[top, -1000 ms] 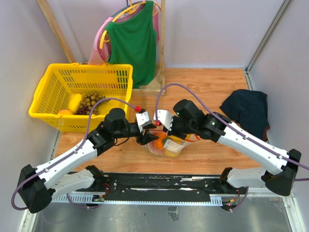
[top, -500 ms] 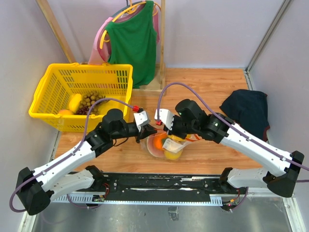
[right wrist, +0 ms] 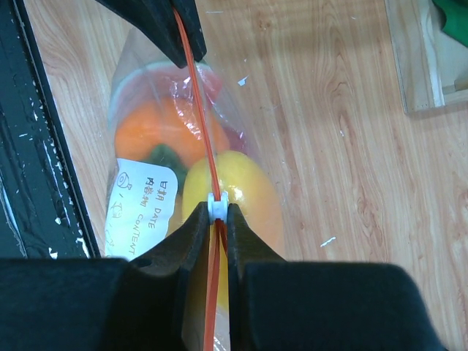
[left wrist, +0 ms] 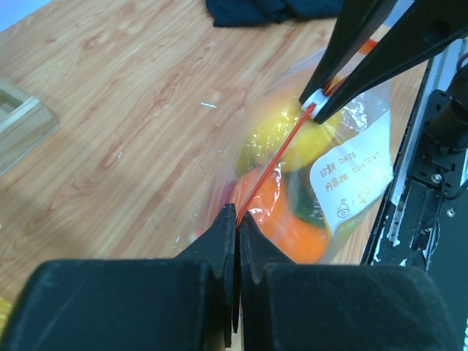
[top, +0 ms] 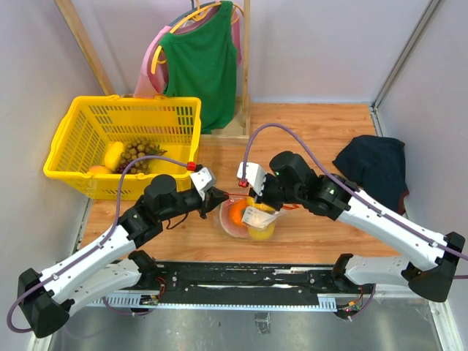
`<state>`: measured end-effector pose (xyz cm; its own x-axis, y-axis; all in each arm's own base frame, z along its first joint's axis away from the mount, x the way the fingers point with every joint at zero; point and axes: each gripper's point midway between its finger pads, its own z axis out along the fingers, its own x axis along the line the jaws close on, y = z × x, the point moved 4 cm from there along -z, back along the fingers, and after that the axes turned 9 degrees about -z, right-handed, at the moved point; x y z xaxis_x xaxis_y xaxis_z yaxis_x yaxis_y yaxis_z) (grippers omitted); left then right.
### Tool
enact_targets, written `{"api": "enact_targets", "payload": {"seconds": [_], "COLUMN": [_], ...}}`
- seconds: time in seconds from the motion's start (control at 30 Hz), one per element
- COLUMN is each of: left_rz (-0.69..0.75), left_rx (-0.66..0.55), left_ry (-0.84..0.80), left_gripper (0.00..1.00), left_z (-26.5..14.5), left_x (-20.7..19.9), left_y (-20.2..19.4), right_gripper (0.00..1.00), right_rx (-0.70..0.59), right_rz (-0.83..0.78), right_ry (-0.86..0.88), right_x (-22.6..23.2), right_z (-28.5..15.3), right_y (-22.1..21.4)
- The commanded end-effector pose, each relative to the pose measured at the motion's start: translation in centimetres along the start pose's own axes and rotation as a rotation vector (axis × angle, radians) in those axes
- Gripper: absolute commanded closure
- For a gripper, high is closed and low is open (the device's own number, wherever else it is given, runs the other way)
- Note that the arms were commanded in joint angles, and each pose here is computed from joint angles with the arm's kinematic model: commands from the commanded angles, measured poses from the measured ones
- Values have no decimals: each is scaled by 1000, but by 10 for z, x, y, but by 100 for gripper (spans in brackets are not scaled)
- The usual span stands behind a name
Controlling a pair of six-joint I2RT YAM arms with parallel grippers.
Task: Place the food in the zip-top bag and seal the zipper
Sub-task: Zip the zipper food storage bag at the center of the board.
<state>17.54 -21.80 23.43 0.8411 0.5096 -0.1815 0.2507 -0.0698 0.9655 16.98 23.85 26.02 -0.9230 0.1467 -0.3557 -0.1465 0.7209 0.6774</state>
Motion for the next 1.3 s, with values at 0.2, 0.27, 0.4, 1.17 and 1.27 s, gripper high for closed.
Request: {"api": "enact_targets", "payload": {"seconds": [0.2, 0.27, 0.4, 1.17, 1.27], "left_rz": [-72, -74, -75, -71, -73], "left_rx": [4, 0, -16, -24, -22], "left_ry": [268, 288, 311, 405, 404], "left_gripper": [100, 100, 100, 100, 100], "left_z": [-13, -15, -19, -31, -31], "left_x": [34, 36, 38, 47, 47], "left_y": [-10, -9, -6, -2, -2], "right_gripper": [99, 99, 99, 99, 99], "right_rx": [231, 240, 257, 340, 356], "right_rz": [71, 78, 92, 173, 202], "right_ry": [-75, -80, -90, -193, -229], "right_x": [1, 2, 3, -1, -5], "right_z": [-28, -30, -33, -53, -57], "right_y": [-55, -59, -65, -91, -96]}}
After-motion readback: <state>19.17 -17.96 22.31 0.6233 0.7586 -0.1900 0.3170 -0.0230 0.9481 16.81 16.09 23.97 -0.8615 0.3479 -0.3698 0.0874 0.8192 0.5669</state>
